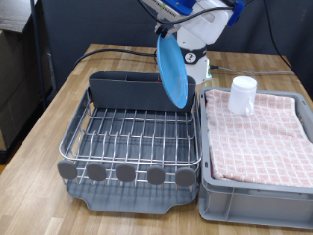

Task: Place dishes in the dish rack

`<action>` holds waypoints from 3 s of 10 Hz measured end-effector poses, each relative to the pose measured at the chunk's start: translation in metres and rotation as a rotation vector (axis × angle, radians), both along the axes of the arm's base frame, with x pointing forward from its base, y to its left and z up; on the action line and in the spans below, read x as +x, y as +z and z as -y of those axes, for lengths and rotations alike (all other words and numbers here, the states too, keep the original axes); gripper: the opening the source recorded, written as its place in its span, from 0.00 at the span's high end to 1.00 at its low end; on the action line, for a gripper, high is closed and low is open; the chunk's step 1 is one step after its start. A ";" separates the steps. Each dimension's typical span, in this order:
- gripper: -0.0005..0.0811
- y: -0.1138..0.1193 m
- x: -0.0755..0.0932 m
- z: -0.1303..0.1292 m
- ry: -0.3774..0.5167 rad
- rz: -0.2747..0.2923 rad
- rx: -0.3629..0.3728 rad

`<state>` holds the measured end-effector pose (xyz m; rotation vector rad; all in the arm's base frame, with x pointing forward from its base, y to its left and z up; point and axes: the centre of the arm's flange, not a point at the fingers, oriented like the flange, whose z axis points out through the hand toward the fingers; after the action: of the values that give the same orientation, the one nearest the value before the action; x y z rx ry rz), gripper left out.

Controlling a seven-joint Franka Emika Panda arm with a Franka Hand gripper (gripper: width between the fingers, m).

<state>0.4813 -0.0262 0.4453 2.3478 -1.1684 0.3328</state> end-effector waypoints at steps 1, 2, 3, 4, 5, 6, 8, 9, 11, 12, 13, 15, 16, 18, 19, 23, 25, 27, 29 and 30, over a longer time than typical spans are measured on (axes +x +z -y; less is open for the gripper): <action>0.97 0.000 -0.001 0.005 0.002 -0.007 -0.029; 0.97 0.001 0.000 0.015 0.013 -0.014 -0.070; 0.97 0.002 0.000 0.031 0.029 -0.022 -0.117; 0.97 0.004 0.001 0.050 0.049 -0.028 -0.161; 0.97 0.006 0.002 0.069 0.080 -0.032 -0.195; 0.97 0.009 0.003 0.087 0.115 -0.030 -0.220; 0.97 0.015 0.009 0.122 0.203 0.009 -0.231; 0.97 0.015 0.013 0.128 0.249 0.024 -0.226; 0.97 0.013 0.012 0.126 0.228 0.012 -0.231; 0.97 0.013 0.013 0.126 0.230 0.012 -0.236; 0.97 0.014 0.014 0.126 0.233 0.011 -0.246; 0.97 0.016 0.021 0.128 0.245 0.005 -0.284; 0.97 0.015 0.025 0.128 0.249 -0.004 -0.300; 0.97 0.004 0.031 0.129 0.249 -0.010 -0.309; 0.97 -0.004 0.034 0.130 0.246 -0.013 -0.312; 0.97 -0.038 0.042 0.125 0.231 -0.048 -0.327; 0.97 -0.055 0.043 0.120 0.226 -0.040 -0.316; 0.97 -0.072 0.042 0.116 0.222 -0.034 -0.302; 0.97 -0.086 0.038 0.112 0.216 -0.031 -0.290; 0.97 -0.092 0.036 0.111 0.211 -0.031 -0.285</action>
<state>0.5176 -0.1369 0.3536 2.2160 -0.8000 0.4998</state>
